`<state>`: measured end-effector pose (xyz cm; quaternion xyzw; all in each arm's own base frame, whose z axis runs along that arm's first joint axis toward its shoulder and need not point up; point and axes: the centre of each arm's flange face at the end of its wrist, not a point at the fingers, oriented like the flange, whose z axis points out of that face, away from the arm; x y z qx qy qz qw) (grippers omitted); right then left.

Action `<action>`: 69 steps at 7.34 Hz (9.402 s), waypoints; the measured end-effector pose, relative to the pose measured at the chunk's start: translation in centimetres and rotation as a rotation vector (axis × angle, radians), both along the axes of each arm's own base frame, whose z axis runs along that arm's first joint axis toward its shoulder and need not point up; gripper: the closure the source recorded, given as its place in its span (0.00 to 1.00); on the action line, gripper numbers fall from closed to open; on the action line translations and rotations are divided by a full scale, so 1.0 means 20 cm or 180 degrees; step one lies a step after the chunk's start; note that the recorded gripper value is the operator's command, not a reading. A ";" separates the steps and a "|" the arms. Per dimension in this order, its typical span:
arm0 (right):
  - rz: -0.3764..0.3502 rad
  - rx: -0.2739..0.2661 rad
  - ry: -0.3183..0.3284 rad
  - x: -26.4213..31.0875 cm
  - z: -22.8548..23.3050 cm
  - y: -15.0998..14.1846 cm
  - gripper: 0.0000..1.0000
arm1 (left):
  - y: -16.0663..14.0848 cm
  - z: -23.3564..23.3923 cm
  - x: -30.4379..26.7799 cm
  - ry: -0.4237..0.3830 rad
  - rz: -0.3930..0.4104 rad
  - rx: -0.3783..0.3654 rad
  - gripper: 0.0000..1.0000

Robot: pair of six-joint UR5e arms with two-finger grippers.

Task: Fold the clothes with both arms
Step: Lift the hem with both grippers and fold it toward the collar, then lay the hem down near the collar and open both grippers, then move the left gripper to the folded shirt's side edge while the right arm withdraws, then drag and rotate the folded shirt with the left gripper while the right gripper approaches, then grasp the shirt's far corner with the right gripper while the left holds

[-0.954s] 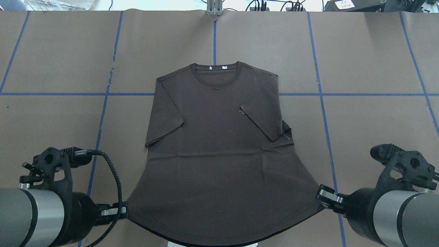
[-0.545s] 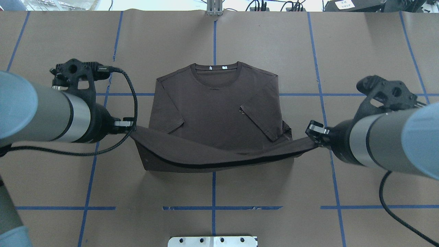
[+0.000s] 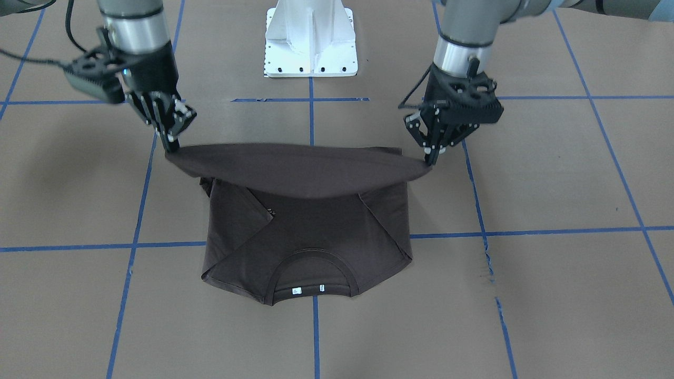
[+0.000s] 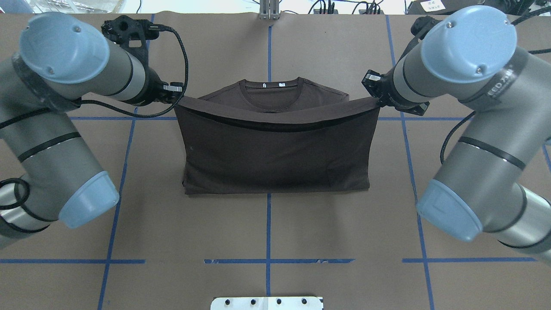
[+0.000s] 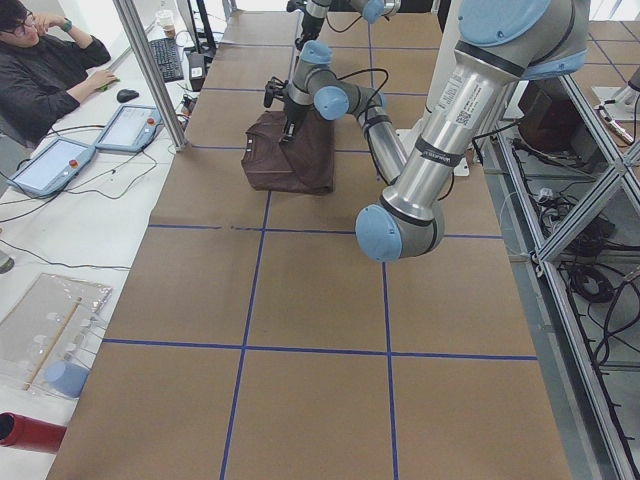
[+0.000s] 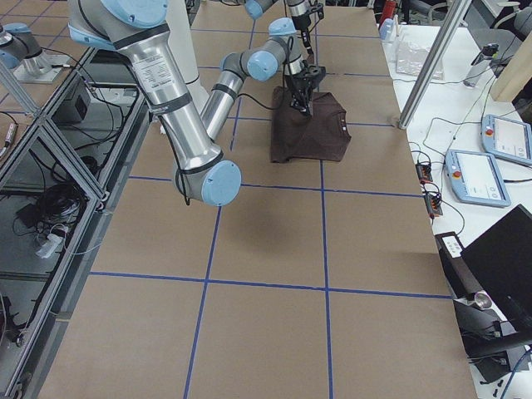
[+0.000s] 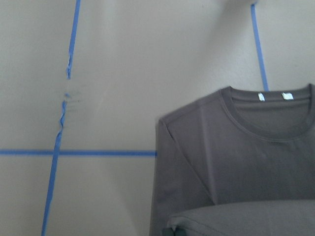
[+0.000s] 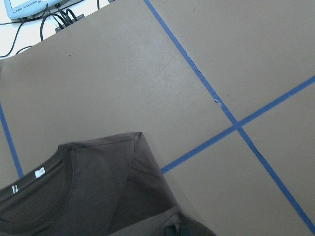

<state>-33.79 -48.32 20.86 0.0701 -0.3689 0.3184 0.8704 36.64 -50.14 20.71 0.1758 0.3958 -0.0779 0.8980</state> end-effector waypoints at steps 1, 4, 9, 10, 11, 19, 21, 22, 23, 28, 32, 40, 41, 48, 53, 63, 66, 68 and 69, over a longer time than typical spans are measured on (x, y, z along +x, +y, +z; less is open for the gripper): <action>0.0021 0.0018 0.0010 -0.11 0.08 -0.19 1.00 | -0.14 0.08 0.08 -0.0012 -0.0017 0.0039 1.00; 0.0037 0.0032 0.0051 -0.43 0.39 -0.56 1.00 | -0.42 0.32 0.31 -0.0044 -0.0038 0.0062 1.00; -0.0020 0.0025 0.0156 -0.57 0.70 -0.71 0.01 | -0.62 0.60 0.55 -0.0117 0.0036 0.0101 0.01; -0.0041 0.0080 0.0201 -0.58 0.70 -0.71 0.00 | -0.62 0.62 0.56 -0.0143 0.0077 0.0142 0.00; -0.0088 0.0200 0.0275 -0.58 0.69 -0.71 0.00 | -0.61 0.62 0.55 -0.0168 0.0144 0.0233 0.00; -0.0819 0.0760 0.0028 -0.16 0.72 -0.71 0.00 | 0.31 0.76 0.48 0.0658 0.0245 -0.0017 0.48; -0.0824 0.0765 0.0017 -0.15 0.72 -0.71 0.00 | 0.45 0.80 0.53 0.0710 0.0242 -0.0139 0.48; -0.0824 0.0763 0.0019 -0.15 0.73 -0.71 0.00 | 0.51 0.81 0.53 0.0731 0.0268 -0.0165 0.48; -0.0825 0.0761 0.0018 -0.15 0.73 -0.70 0.00 | 0.58 0.81 0.53 0.0748 0.0296 -0.0190 0.53; -0.0826 0.0750 0.0024 -0.15 0.75 -0.70 0.00 | 0.67 0.82 0.58 0.0768 0.0239 -0.0283 1.00; -0.0816 0.0745 0.0029 -0.14 0.75 -0.70 0.00 | 0.67 0.82 0.57 0.0766 0.0213 -0.0271 1.00; -0.0765 0.0746 -0.0011 -0.14 0.71 -0.68 0.00 | -0.57 1.15 0.08 -0.0347 -0.0148 0.0489 1.00; -0.0762 0.0754 -0.0020 -0.13 0.70 -0.68 0.00 | -0.80 1.13 0.11 -0.0435 -0.0234 0.0483 1.00; -0.0644 0.0773 -0.0261 -0.51 0.35 -0.55 0.21 | -1.06 1.13 0.04 -0.0552 0.0032 0.0948 0.00; -0.0478 0.0732 -0.0132 -1.16 -0.03 -0.64 0.45 | -0.95 1.07 -0.03 -0.0356 0.0111 0.1033 0.00; -0.0517 0.0763 0.0260 -1.51 0.13 -0.48 0.49 | -0.90 1.10 0.00 -0.0317 0.0103 0.0973 0.00; -0.0510 0.0770 0.0279 -1.52 0.13 -0.48 1.00 | -0.90 1.11 -0.01 -0.0311 0.0093 0.0961 0.00; -0.0492 0.0768 0.0285 -1.52 0.13 -0.49 1.00 | -0.90 1.11 -0.01 -0.0312 0.0094 0.0959 0.00; -0.0484 0.0763 0.0286 -1.52 0.13 -0.49 1.00 | -0.90 1.11 -0.01 -0.0311 0.0094 0.0960 0.00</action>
